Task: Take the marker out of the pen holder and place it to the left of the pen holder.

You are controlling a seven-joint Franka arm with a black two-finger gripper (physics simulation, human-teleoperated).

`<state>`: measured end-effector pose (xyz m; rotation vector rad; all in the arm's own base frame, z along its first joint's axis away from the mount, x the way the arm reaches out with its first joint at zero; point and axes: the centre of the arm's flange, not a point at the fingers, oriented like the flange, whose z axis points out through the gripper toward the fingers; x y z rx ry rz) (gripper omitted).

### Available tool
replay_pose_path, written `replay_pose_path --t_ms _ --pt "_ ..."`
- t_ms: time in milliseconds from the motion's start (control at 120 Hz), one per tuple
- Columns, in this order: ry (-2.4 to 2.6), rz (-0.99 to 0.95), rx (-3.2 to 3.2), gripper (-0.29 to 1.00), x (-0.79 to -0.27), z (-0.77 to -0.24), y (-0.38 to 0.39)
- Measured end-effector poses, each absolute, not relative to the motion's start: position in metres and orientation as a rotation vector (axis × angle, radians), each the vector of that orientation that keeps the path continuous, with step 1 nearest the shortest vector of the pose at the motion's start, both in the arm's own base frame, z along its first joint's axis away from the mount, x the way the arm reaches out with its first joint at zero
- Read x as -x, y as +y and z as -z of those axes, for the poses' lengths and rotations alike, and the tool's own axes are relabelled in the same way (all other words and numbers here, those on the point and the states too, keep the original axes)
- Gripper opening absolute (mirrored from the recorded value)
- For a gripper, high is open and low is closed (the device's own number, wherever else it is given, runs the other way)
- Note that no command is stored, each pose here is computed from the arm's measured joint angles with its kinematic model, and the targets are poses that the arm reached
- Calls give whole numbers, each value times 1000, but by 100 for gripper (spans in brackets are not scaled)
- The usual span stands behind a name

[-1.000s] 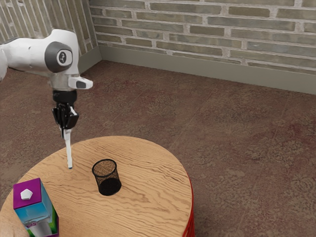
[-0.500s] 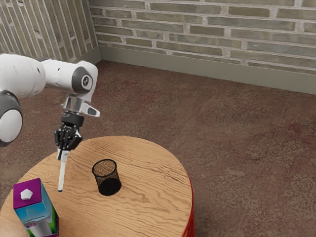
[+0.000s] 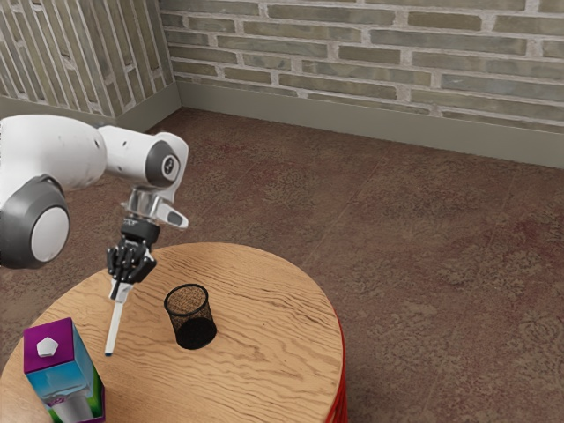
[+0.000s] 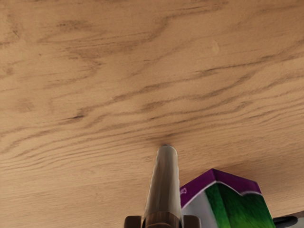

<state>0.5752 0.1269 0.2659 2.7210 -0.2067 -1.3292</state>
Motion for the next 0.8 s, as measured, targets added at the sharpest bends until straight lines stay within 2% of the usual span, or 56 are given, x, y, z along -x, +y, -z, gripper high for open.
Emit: replay_pose_path --t_ms 67,133,267,367,467,583,708,800 --pt "-207 1335 -2720 -8 -577 -262 127" --pt "-206 1336 -2718 -2 -577 -261 127" --pt "-201 1318 -2717 26 -580 -264 125" --pt "-219 1247 -2752 43 -587 -292 118" --pt "-331 943 -2861 53 -580 -407 86" --pt "-456 531 -2976 60 -527 -526 51" --pt "-521 255 -3024 65 -523 -573 30" --pt "-525 156 -3034 67 -531 -585 27"
